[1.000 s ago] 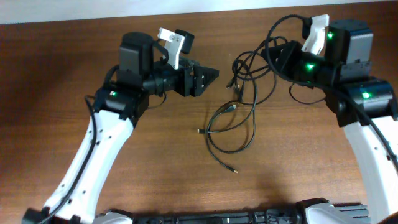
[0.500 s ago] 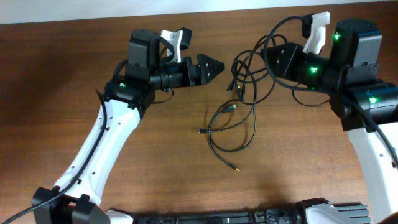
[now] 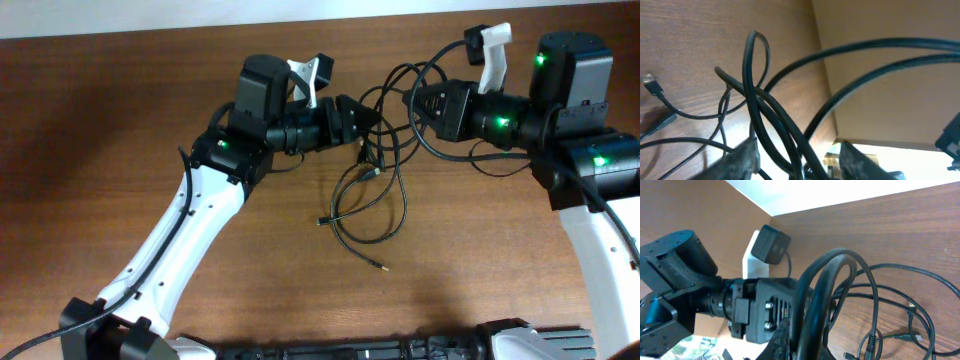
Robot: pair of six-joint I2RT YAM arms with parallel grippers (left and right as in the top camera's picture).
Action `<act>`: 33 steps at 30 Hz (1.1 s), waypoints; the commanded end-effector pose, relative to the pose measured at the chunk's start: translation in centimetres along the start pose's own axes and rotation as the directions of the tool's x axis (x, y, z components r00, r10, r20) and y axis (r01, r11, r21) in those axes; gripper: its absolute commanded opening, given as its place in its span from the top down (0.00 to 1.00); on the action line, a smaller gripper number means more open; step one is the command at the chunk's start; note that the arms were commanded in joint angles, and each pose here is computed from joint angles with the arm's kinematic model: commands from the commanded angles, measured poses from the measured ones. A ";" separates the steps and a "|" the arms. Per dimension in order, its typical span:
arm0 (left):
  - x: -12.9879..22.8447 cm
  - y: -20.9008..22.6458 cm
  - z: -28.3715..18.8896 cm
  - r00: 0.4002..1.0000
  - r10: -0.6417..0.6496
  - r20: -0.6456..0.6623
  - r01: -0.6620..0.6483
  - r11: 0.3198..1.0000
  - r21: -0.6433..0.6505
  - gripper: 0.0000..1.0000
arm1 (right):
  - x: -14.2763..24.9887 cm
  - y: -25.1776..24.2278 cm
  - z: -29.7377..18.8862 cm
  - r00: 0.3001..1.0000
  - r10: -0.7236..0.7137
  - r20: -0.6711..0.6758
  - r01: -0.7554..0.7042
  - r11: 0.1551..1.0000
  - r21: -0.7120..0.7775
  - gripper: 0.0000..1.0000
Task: Untangle cables
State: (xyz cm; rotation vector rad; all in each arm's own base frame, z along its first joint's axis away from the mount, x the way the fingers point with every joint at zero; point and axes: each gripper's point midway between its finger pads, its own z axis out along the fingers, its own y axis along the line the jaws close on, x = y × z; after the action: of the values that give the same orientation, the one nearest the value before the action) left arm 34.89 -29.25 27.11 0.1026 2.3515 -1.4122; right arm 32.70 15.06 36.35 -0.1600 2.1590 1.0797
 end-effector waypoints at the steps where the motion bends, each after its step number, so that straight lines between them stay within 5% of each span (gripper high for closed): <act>1: -0.8 -0.3 -0.1 1.000 0.016 0.027 -0.016 1.000 -0.007 0.59 | -0.4 2.7 -1.2 0.998 -0.066 0.020 0.067 0.995 -0.075 0.96; 3: -0.8 -0.3 -0.1 1.000 0.016 0.026 -0.015 1.000 -0.007 0.65 | -0.4 2.8 -1.2 0.998 -0.066 0.017 0.067 0.994 -0.083 0.96; 9: -0.3 -0.7 0.3 1.000 0.004 0.013 -0.004 1.000 0.001 0.63 | -0.3 3.1 -1.2 0.998 -0.067 0.011 0.068 0.993 -0.099 0.96; 15: 1.1 -1.8 1.1 1.000 0.022 -0.022 -0.022 1.000 0.017 0.53 | -0.3 3.1 -1.2 0.998 -0.068 0.011 0.068 0.993 -0.100 0.96; 17: 1.1 -1.8 1.2 0.999 0.023 -0.023 -0.022 1.000 0.018 0.62 | -0.3 3.1 -1.2 0.998 -0.067 0.011 0.068 0.993 -0.100 0.96; 19: 1.1 -1.8 1.2 1.000 0.022 -0.020 -0.022 1.000 0.015 0.95 | -0.3 3.1 -1.2 0.998 -0.067 0.011 0.068 0.993 -0.100 0.96; 20: 1.0 -1.7 1.2 1.000 0.022 -0.016 -0.022 1.000 0.011 1.00 | -0.3 3.1 -1.2 0.998 -0.067 0.011 0.068 0.993 -0.099 0.96; 33: -2.9 0.8 -1.5 0.996 -0.009 0.093 0.011 1.000 -0.023 1.00 | 0.8 -3.7 -1.8 0.999 0.032 0.016 -0.035 0.963 0.269 0.96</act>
State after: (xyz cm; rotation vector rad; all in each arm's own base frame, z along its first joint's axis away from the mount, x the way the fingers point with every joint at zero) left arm 35.34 -29.06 27.33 0.0625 2.3454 -1.4124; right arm 32.39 13.38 33.55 -0.0426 2.2910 0.9511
